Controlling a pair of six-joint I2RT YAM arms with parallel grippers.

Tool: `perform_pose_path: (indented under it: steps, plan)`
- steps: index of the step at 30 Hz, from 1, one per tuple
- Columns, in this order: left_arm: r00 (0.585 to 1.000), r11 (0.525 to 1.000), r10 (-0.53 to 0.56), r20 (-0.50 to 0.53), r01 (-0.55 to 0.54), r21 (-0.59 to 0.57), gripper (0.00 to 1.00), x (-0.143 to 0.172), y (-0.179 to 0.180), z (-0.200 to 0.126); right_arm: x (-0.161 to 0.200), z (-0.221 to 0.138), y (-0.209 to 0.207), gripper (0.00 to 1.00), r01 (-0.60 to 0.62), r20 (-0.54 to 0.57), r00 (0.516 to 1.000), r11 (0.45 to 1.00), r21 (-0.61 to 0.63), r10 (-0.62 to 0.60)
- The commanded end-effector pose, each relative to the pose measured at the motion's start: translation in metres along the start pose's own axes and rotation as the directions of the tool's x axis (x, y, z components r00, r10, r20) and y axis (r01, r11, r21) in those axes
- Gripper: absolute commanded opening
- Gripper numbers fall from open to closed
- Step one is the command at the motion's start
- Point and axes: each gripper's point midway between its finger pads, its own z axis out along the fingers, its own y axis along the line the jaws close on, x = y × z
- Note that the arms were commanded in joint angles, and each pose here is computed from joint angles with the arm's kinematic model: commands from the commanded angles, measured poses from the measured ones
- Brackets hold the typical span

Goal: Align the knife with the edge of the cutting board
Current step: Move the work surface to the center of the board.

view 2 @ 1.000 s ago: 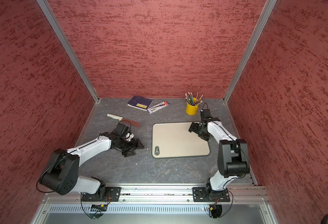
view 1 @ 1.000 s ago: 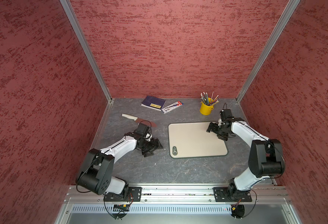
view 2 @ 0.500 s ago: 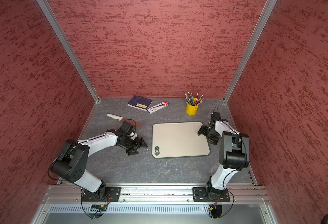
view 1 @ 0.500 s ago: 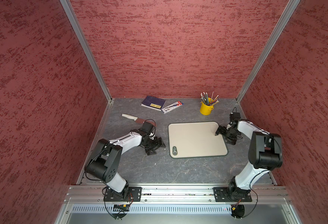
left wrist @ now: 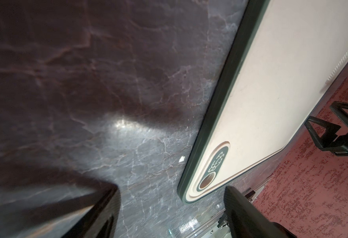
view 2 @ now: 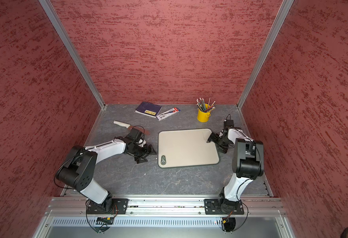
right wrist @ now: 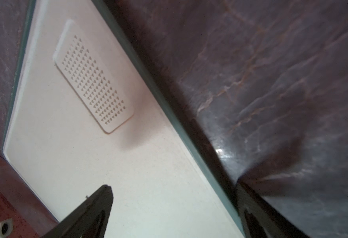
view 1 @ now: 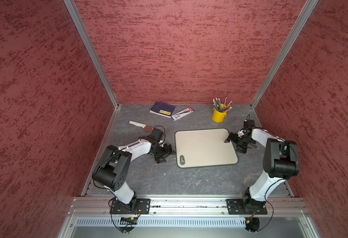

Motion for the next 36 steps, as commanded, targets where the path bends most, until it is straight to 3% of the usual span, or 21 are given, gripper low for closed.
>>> perform_pose_path:
  steps: [1,12,17,36]
  plan:
    - [0.998,0.998,-0.054,0.033,0.055,-0.010,0.83,-0.009,0.020,-0.004,0.021,0.013,0.010,0.98,0.015,-0.068,0.997,0.998,-0.056,-0.019]
    - [0.994,0.996,-0.091,0.066,0.090,0.021,0.83,-0.022,0.038,-0.017,0.049,0.028,0.024,0.98,0.072,-0.145,0.986,0.996,-0.055,-0.080]
    - [0.996,0.996,-0.054,0.069,0.049,0.071,0.83,-0.029,0.027,-0.016,0.062,0.031,0.028,0.98,0.076,-0.161,0.983,0.995,-0.067,-0.086]
    - [0.998,0.998,-0.060,0.033,0.060,0.029,0.82,-0.031,0.038,-0.001,0.108,0.038,0.040,0.98,0.085,-0.233,0.967,0.992,-0.093,-0.104]
